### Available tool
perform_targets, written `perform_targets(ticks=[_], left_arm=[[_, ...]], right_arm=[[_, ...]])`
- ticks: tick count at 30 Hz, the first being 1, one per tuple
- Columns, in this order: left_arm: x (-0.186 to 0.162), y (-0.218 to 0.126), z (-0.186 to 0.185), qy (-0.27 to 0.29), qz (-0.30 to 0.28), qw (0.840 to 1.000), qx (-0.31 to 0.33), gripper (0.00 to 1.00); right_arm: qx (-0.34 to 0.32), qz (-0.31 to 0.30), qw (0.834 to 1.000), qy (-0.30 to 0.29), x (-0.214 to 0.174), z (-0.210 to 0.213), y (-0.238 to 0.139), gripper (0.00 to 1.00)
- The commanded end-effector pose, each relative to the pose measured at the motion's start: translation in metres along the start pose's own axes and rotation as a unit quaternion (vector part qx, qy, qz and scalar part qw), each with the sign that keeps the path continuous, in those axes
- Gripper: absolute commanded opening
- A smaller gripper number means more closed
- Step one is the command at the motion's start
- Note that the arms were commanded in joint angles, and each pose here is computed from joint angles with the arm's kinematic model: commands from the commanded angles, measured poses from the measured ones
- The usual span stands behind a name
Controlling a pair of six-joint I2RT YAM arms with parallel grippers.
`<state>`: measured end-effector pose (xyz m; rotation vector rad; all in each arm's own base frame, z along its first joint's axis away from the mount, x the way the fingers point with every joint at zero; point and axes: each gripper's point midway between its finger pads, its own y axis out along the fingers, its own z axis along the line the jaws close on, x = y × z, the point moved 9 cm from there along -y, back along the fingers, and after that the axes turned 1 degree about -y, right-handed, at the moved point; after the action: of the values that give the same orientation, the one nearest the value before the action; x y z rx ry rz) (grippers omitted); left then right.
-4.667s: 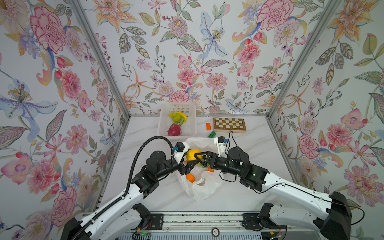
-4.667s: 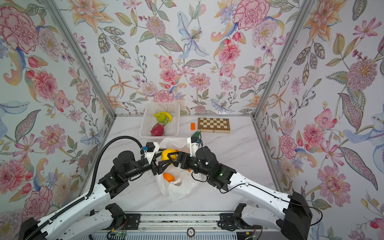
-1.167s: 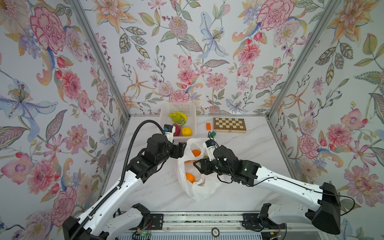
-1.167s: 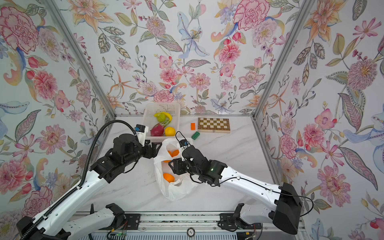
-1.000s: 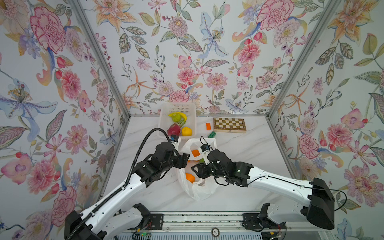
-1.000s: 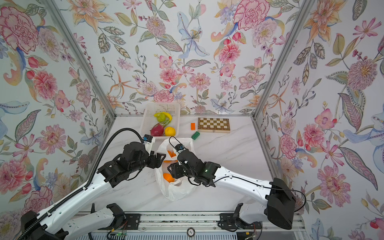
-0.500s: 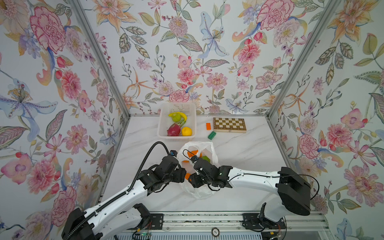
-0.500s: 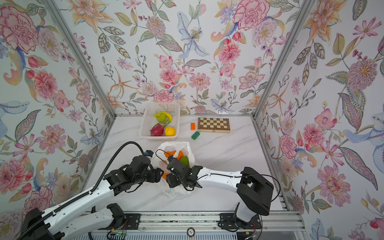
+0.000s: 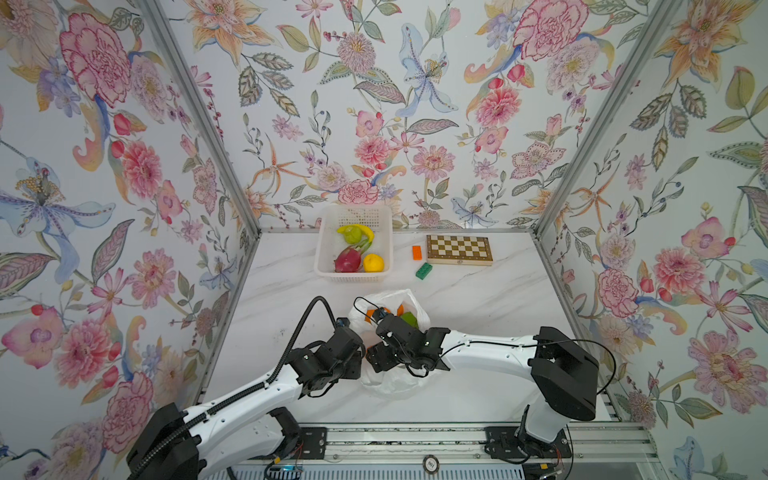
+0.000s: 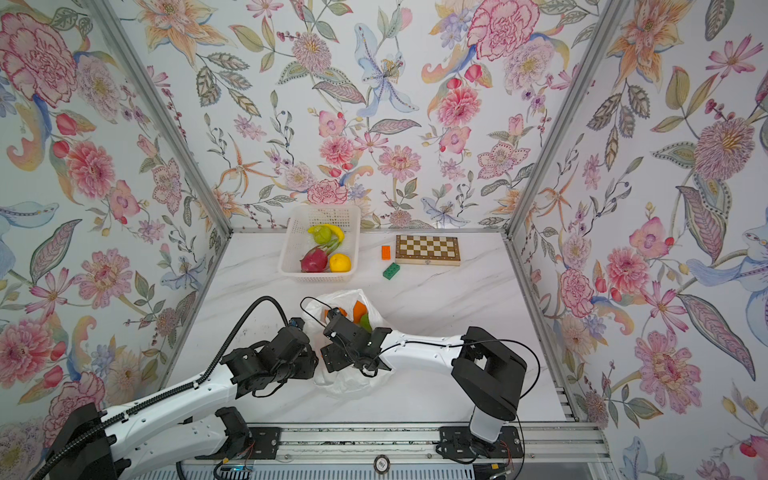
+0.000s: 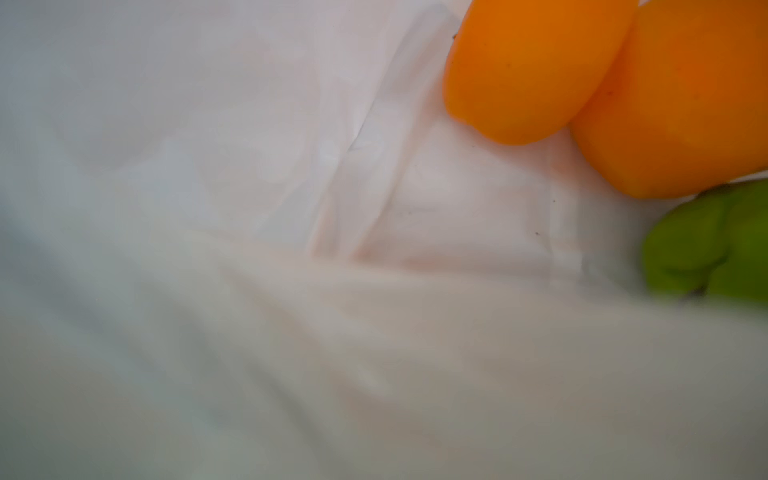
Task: Untie the knot of the plastic bag and take out the fruit
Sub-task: 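Hold the bag rim with the left gripper while the right grasps an orange fruit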
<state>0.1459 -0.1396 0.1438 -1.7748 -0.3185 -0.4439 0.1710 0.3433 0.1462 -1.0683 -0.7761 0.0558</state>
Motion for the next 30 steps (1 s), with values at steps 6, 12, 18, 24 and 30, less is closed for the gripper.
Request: perform_targets(ticks=[6, 12, 18, 24, 30], left_arm=[[-0.006, 0.007, 0.003, -0.002, -0.002, 1.000, 0.017, 0.52], [-0.006, 0.008, 0.005, -0.002, -0.005, 1.000, 0.020, 0.51], [-0.005, 0.008, 0.004, -0.001, -0.012, 1.000, 0.020, 0.50], [-0.005, 0.011, 0.004, 0.002, -0.008, 1.000, 0.022, 0.50], [-0.002, 0.009, 0.002, 0.004, -0.018, 1.000, 0.017, 0.50]], right_arm=[[-0.020, 0.015, 1.000, -0.008, 0.000, 0.002, 0.020, 0.84], [-0.028, 0.026, 0.999, -0.009, -0.003, 0.000, 0.028, 0.77], [-0.030, 0.009, 1.000, -0.006, 0.004, 0.001, 0.018, 0.63], [-0.019, -0.027, 0.999, 0.018, 0.017, -0.002, 0.006, 0.56], [0.006, -0.060, 0.997, 0.046, 0.025, -0.007, -0.006, 0.54]])
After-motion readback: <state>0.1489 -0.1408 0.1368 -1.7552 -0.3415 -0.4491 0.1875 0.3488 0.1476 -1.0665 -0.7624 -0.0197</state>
